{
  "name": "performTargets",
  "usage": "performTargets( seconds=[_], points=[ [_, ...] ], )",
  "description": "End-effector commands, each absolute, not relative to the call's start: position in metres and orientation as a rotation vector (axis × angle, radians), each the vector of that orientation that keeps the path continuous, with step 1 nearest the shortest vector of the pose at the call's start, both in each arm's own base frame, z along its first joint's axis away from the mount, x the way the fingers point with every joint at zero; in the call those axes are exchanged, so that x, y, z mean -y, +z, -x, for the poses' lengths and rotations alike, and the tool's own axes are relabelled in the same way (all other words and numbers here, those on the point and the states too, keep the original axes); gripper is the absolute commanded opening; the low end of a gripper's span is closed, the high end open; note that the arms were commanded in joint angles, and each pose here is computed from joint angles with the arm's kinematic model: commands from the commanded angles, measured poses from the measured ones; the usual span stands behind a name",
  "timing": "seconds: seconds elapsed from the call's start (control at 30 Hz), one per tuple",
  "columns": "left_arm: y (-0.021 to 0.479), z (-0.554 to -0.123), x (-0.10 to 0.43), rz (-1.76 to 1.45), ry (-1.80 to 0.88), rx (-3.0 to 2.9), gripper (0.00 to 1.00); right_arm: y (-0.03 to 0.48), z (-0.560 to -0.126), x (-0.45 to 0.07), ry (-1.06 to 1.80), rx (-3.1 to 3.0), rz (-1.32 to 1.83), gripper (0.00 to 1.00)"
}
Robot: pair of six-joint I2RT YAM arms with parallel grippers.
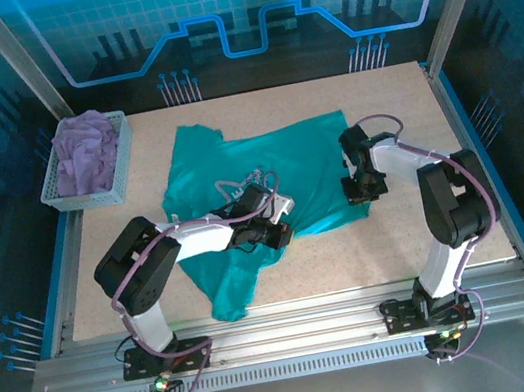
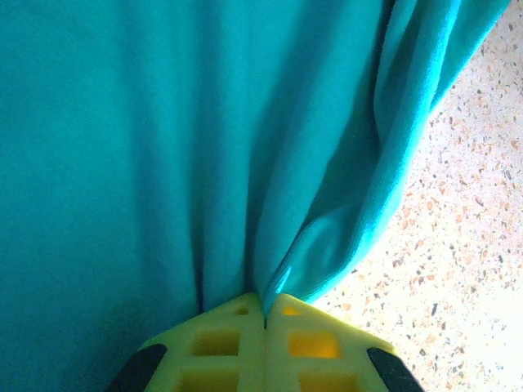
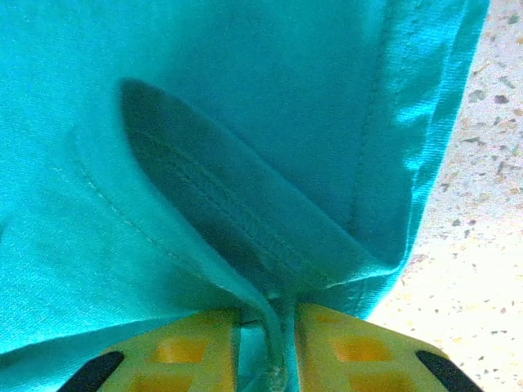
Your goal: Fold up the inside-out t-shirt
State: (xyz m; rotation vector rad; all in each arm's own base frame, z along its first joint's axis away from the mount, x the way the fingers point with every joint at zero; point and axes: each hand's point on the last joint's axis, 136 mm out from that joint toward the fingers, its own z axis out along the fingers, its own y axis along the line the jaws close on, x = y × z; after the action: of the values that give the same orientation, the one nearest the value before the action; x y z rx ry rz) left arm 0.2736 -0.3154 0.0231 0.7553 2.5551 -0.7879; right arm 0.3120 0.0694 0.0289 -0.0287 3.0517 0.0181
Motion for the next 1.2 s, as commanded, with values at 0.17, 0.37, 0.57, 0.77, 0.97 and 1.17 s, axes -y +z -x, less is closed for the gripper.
performTargets(
  seconds=[0.17, 0.37, 0.57, 0.77, 0.97, 1.17],
  points=[
    [0.018, -0.267, 0.317, -0.767, -0.818, -2.573, 0.0, 0.031, -0.308, -0.064, 0.035, -3.056, 0.017, 0.1],
    [0.029, -0.271, 0.32, -0.733, -0.833, -2.56, 0.05, 0.049, -0.308, -0.068, 0.084, -3.003, 0.033, 0.0],
    [0.088, -0.27, 0.296, -0.555, -0.79, -2.496, 0.48, 0.065, -0.316, -0.081, 0.258, -2.921, 0.009, 0.0],
    [0.073, -0.275, 0.207, 0.03, -0.725, -2.665, 0.57, 0.069, -0.333, -0.072, 0.26, -2.873, -0.045, 0.0],
    [0.043, -0.301, 0.163, 0.318, -0.715, -2.741, 0.58, 0.079, -0.354, -0.041, 0.316, -2.805, -0.247, 0.0],
    [0.022, -0.351, 0.144, 0.454, -0.691, -2.749, 0.58, 0.083, -0.375, -0.025, 0.244, -2.78, -0.297, 0.0]
  ],
)
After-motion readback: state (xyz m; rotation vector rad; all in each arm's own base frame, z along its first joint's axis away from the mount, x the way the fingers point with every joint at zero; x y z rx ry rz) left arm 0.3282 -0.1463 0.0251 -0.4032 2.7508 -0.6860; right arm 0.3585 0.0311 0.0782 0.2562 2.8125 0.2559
